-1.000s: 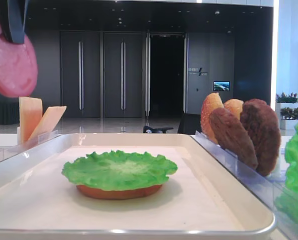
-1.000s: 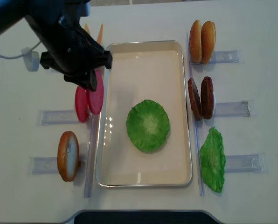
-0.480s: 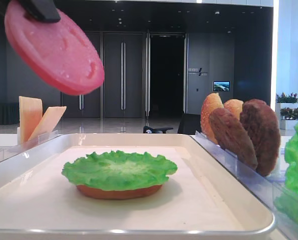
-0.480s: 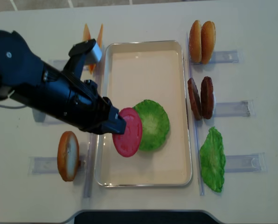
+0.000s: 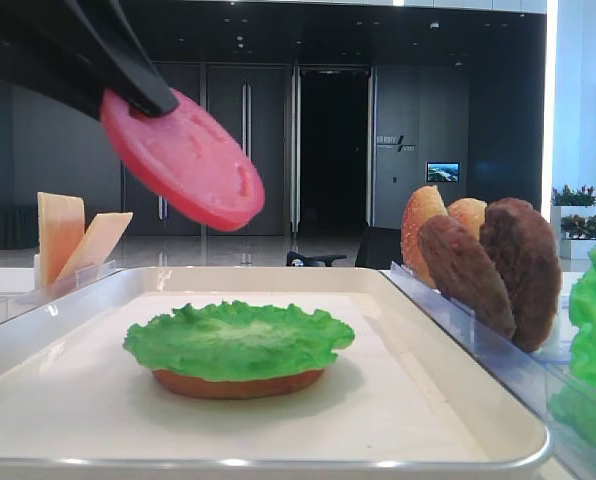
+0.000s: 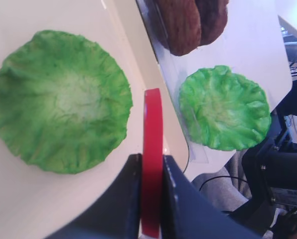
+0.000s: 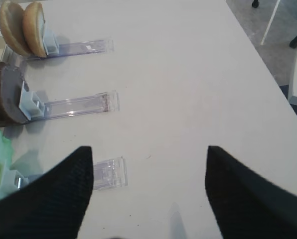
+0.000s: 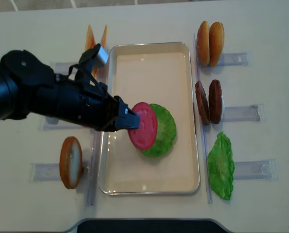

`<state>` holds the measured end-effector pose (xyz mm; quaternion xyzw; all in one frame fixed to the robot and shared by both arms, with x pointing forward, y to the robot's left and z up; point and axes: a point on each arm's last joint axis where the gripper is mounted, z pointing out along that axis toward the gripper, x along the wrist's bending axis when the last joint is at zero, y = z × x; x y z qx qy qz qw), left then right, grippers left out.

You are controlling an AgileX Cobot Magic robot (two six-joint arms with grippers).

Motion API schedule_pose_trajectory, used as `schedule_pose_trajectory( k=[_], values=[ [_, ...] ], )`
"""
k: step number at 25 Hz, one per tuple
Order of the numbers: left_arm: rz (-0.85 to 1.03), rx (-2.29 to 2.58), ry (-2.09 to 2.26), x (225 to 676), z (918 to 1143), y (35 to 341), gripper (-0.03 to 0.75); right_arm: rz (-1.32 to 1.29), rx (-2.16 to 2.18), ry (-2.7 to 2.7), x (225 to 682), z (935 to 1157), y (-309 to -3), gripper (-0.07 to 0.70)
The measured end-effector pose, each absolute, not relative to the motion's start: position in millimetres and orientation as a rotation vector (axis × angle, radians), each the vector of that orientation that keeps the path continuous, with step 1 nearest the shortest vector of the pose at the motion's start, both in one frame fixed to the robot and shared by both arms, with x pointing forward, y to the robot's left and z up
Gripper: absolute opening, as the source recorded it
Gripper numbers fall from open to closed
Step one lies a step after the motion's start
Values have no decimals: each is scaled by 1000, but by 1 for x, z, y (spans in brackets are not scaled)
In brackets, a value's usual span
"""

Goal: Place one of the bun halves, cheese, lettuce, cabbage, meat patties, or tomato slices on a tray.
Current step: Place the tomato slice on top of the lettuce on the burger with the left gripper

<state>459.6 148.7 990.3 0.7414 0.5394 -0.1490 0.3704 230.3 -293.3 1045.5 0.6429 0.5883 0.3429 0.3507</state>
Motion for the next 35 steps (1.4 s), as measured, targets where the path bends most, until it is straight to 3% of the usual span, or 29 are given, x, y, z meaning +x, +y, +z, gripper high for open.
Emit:
schedule_pose_trajectory(
  k=[13,20,35],
  values=[
    [-519,1818,1433,483,937,132,57,888,1665,1523,230,1045,-293,485],
    [-550,1803,1408,486,926,128,57,888,1665,1523,230,1045,-293,485],
    [-572,1806,1396,491,926,142,57,888,1665,1523,230,1045,-293,485]
  ],
)
